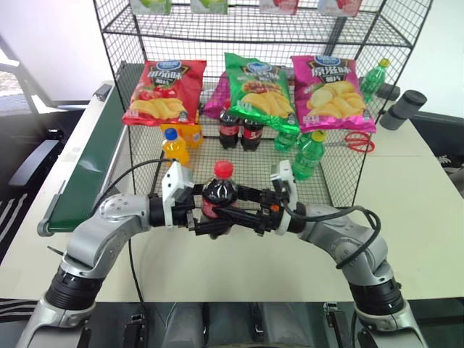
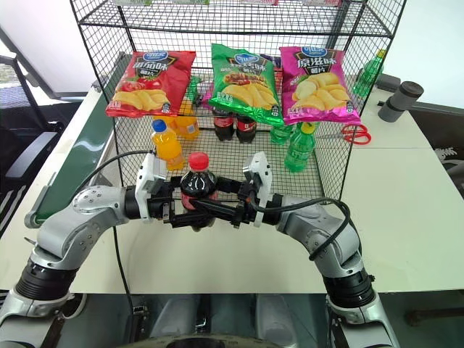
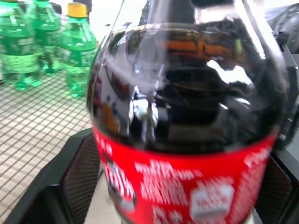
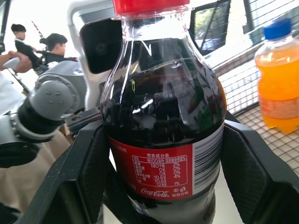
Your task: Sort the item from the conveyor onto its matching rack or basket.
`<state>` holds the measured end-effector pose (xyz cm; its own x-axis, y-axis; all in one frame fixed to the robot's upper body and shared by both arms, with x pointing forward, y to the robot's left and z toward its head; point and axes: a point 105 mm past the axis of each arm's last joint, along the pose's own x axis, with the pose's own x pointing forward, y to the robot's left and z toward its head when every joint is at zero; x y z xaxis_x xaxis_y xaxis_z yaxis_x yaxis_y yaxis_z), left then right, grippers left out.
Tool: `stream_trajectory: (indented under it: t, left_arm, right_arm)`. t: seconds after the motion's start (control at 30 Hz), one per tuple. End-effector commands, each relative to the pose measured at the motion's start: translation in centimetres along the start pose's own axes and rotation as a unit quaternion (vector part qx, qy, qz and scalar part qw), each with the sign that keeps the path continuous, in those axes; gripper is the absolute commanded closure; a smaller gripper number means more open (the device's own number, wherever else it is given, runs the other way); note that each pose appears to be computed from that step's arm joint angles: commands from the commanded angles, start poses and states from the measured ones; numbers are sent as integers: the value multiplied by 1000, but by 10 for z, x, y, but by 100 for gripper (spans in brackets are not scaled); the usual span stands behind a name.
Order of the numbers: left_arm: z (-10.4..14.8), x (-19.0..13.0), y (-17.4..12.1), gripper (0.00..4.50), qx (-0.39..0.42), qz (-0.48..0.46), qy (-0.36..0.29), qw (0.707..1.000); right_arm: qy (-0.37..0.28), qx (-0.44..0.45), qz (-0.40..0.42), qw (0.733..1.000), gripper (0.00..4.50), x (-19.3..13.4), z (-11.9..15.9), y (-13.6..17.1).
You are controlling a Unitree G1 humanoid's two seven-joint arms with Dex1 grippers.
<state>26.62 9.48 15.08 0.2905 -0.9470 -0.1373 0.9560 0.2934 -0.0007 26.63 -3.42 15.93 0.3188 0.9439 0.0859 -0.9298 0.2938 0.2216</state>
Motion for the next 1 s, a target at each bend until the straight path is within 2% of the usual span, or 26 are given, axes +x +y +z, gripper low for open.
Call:
stream_trajectory:
  t: [0.03,0.17,0.33,0.57,0.8,1.0]
  left_arm:
    - [2,-19,5,2,10,42,-2,999]
    - [-20,-51,11,2,4,117,26,993]
    - [-19,-70,26,2,39,218,-1,975]
    - [-17,-73,24,2,49,239,-16,970]
    - [-11,-74,23,2,59,235,-26,970]
    - [-10,-72,23,2,59,228,-25,971]
  right_arm:
    - [-55,-69,-56,995,162,-4,27,-18]
    - [-71,-116,-122,983,162,-9,33,-43]
    - [-64,-178,-212,959,162,-6,18,-80]
    - [-75,-211,-280,933,162,5,1,-112]
    - [-83,-222,-329,914,162,12,-2,-134]
    - [-78,-206,-341,914,162,16,-9,-145]
